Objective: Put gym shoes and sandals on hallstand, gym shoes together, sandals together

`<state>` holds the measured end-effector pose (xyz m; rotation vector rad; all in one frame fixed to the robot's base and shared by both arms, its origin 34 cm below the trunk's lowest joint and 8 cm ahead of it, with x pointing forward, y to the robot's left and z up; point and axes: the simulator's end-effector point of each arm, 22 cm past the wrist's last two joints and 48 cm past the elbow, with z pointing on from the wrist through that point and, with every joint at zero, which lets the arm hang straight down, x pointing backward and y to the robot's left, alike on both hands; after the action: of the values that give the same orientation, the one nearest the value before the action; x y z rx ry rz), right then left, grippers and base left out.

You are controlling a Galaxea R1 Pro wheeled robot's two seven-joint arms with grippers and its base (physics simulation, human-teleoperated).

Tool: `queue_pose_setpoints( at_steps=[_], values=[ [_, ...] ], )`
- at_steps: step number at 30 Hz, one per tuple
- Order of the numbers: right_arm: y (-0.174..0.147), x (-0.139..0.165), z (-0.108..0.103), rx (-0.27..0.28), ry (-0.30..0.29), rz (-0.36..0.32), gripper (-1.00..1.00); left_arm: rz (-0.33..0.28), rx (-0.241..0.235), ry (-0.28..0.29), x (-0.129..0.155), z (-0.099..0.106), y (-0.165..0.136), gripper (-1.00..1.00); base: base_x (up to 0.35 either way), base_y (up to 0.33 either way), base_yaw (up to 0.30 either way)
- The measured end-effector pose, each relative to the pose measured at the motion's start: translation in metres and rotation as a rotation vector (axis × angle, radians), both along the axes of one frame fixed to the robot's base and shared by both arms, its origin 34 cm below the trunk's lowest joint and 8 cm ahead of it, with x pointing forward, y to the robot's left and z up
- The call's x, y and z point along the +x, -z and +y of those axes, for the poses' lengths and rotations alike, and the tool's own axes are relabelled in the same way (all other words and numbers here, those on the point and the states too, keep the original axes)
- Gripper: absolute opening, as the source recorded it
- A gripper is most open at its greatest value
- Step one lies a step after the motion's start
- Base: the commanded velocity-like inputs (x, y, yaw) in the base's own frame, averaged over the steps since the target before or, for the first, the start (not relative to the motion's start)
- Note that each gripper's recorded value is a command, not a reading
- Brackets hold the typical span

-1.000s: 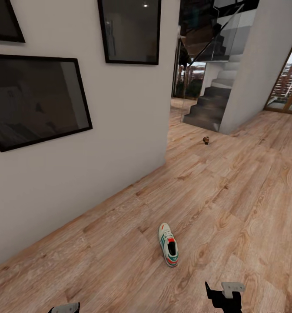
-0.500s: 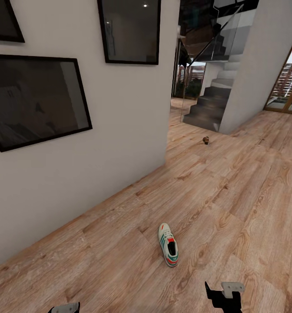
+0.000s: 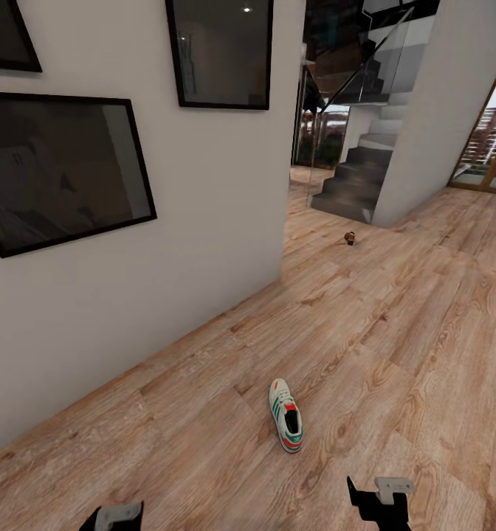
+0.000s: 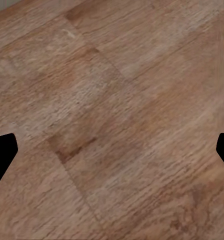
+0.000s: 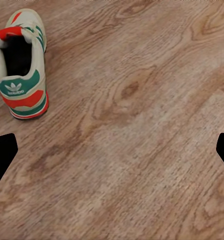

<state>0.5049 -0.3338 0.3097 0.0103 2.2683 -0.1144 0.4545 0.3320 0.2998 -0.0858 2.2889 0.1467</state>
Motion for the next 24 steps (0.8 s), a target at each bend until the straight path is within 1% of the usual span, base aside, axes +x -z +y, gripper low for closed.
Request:
queue_pose_setpoints(
  at_steps=[2,5,9,12,17,24],
  values=[
    [-0.001,0.002,0.0,0.0,0.0,-0.003,1.0,-0.015,0.004,0.016,0.013,-0.002,-0.005,1.0,0.0,0.0,0.0],
    [-0.004,0.007,0.002,0.0,-0.002,-0.017,1.0,-0.055,0.009,0.032,0.044,-0.004,-0.017,1.0,0.0,0.0,0.0],
    [-0.013,0.023,0.006,0.0,-0.004,-0.044,1.0,-0.105,0.01,0.042,0.086,-0.007,-0.036,1.0,0.0,0.0,0.0],
    [-0.018,0.037,0.013,0.004,-0.004,-0.047,1.0,-0.128,0.005,0.048,0.115,-0.01,-0.048,1.0,0.0,0.0,0.0],
    [-0.021,0.056,0.031,0.025,0.0,-0.005,1.0,-0.132,-0.017,0.07,0.155,-0.019,-0.064,1.0,0.0,0.0,0.0],
    [-0.027,0.073,0.058,0.059,0.009,0.058,1.0,-0.129,-0.069,0.118,0.207,-0.037,-0.09,1.0,0.0,0.0,0.0]
  ],
)
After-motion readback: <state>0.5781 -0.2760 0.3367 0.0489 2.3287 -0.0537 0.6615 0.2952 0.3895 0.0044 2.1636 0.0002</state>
